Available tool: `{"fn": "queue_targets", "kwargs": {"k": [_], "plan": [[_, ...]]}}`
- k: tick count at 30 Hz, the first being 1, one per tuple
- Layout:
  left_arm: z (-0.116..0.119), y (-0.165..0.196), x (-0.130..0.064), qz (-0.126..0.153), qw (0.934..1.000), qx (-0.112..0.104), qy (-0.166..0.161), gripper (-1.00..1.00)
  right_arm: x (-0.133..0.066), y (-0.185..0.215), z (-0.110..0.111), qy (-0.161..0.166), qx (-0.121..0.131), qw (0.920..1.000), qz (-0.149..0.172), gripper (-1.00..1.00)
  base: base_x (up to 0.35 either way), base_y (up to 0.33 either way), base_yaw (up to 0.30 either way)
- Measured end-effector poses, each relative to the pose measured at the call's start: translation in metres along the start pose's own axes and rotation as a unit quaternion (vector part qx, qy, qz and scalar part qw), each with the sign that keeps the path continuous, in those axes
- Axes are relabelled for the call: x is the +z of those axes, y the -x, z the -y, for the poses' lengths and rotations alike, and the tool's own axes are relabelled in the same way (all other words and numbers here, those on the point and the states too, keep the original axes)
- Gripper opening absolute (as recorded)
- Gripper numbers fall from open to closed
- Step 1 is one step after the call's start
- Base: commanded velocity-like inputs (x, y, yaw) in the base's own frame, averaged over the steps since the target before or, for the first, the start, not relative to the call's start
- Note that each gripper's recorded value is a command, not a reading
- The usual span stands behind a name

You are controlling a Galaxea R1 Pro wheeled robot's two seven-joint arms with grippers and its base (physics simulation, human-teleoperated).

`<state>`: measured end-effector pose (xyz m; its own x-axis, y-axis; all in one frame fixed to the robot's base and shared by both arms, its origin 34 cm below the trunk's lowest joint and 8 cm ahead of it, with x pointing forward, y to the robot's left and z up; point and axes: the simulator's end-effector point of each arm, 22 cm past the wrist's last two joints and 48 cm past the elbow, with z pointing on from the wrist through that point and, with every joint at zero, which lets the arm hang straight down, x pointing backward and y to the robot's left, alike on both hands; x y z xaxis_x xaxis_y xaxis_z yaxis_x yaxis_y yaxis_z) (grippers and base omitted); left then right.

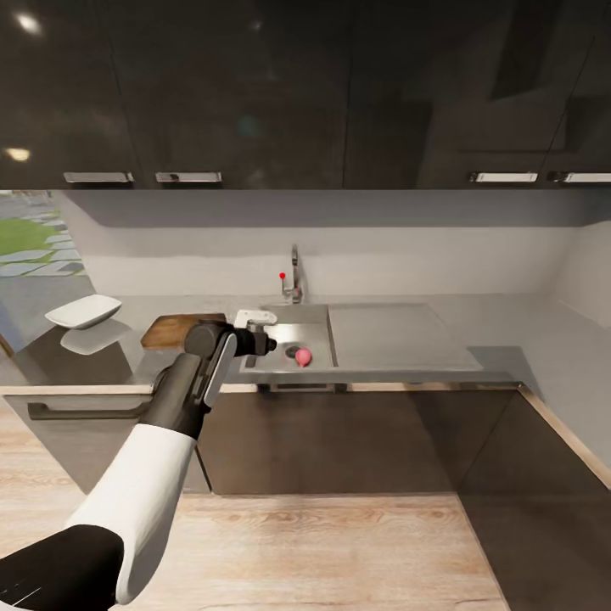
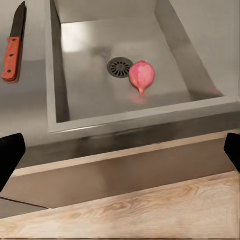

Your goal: In the kitchen, take the Vidalia onion out of the sink, dice it on the chopping board with the paring knife, put the diced onion into the bowl on the countertop, then place both the paring knife and the chopping board into the sink.

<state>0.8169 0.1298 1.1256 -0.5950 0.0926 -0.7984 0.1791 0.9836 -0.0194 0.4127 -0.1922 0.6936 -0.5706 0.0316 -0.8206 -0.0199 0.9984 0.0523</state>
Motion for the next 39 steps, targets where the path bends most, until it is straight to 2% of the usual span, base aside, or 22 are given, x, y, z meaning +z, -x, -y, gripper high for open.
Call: {"fn": "queue_targets", "kwargs": {"k": [2, 7, 19, 24, 39], "plan": [[0.000, -0.011, 0.006, -0.015, 0.9999, 0.000, 0.000, 1.00, 0.000, 0.000, 0.000, 0.000, 0.000, 1.0000, 0.000, 1.00, 0.210, -0.236, 0.000], [0.000, -0.022, 0.012, -0.029, 0.9996, -0.001, 0.000, 1.00, 0.000, 0.000, 0.000, 0.000, 0.000, 1.0000, 0.000, 1.00, 0.223, -0.246, 0.000], [-0.004, -0.028, 0.015, -0.037, 0.9993, -0.003, 0.002, 1.00, 0.000, 0.000, 0.000, 0.000, 0.000, 1.0000, 0.000, 1.00, 0.289, -0.096, 0.000], [-0.006, -0.039, 0.021, -0.052, 0.9986, -0.004, 0.004, 1.00, 0.000, 0.000, 0.000, 0.000, 0.000, 1.0000, 0.000, 1.00, 0.270, -0.002, 0.000], [-0.009, -0.091, 0.046, -0.115, 0.9934, -0.005, 0.004, 1.00, -0.001, -0.005, 0.000, 0.000, 0.001, 1.0000, -0.006, 1.00, 0.028, 0.000, 0.000]]}}
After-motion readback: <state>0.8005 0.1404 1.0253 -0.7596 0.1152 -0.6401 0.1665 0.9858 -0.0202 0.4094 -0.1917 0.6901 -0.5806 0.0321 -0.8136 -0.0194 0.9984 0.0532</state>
